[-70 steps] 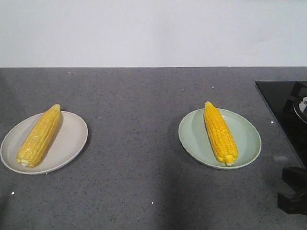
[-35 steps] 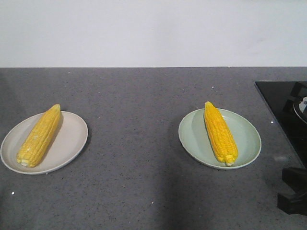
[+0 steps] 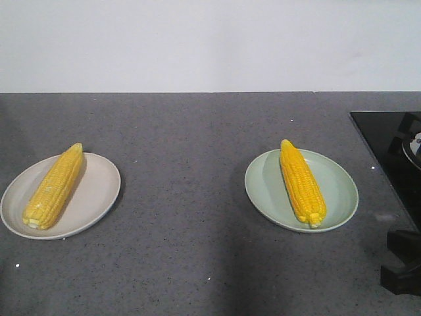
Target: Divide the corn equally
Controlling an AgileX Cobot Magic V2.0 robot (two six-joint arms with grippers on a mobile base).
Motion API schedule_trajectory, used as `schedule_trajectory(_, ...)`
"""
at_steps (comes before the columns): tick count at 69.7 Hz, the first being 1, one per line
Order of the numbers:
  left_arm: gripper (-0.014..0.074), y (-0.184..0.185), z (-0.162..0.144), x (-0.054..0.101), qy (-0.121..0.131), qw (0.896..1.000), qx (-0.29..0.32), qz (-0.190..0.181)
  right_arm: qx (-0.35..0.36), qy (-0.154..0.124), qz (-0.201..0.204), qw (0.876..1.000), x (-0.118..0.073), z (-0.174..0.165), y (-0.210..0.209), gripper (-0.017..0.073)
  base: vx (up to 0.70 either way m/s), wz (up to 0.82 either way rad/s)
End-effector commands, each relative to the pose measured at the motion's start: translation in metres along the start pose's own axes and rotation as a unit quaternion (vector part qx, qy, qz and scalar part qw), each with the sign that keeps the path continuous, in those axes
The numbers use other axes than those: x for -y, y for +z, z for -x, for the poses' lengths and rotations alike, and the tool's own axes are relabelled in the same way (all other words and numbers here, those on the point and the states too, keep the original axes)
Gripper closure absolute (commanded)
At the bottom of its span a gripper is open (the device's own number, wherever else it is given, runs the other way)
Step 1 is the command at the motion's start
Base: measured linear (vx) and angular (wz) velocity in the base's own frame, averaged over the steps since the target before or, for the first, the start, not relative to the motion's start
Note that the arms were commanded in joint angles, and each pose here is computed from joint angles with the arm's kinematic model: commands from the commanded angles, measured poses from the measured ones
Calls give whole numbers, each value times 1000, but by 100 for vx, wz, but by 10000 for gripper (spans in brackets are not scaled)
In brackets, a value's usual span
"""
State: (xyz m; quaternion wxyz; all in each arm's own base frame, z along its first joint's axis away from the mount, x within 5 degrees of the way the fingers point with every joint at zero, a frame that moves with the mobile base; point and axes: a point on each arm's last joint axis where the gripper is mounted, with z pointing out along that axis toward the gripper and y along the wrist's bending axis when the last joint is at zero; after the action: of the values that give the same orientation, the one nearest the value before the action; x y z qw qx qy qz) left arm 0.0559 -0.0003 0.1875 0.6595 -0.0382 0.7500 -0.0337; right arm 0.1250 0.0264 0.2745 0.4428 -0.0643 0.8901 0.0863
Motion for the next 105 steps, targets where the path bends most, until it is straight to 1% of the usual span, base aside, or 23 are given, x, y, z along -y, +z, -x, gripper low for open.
schedule_trajectory(1, 603, -1, 5, 0, -9, 999, 40, -2, 45, -1, -3, 999, 0, 14, -5, 571, 0, 0)
schedule_trajectory(69, 603, -1, 5, 0, -9, 999, 39, -2, 45, -1, -3, 999, 0, 14, -5, 571, 0, 0)
schedule_trajectory(76, 603, -1, 5, 0, -9, 999, 39, -2, 53, -6, -8, 999, 1, 13, -3, 571, 0, 0)
schedule_trajectory(79, 603, -1, 5, 0, -9, 999, 39, -2, 62, -6, -10, 998, 2, 11, -2, 571, 0, 0)
schedule_trajectory(85, 603, -1, 5, 0, -9, 999, 39, -2, 105, -2, -17, 994, 4, 3, -2, 571, 0, 0)
schedule_trajectory(92, 603, -1, 5, 0, -9, 999, 39, -2, 160, 4, -26, 987, 7, -15, -3, 571, 0, 0)
schedule_trajectory(97, 603, -1, 5, 0, -9, 999, 39, -2, 178, 7, -28, 984, 8, -28, -4, 571, 0, 0)
schedule_trajectory(105, 603, -1, 5, 0, -9, 999, 39, -2, 188, -8, -34, 981, 9, -45, -6, 571, 0, 0)
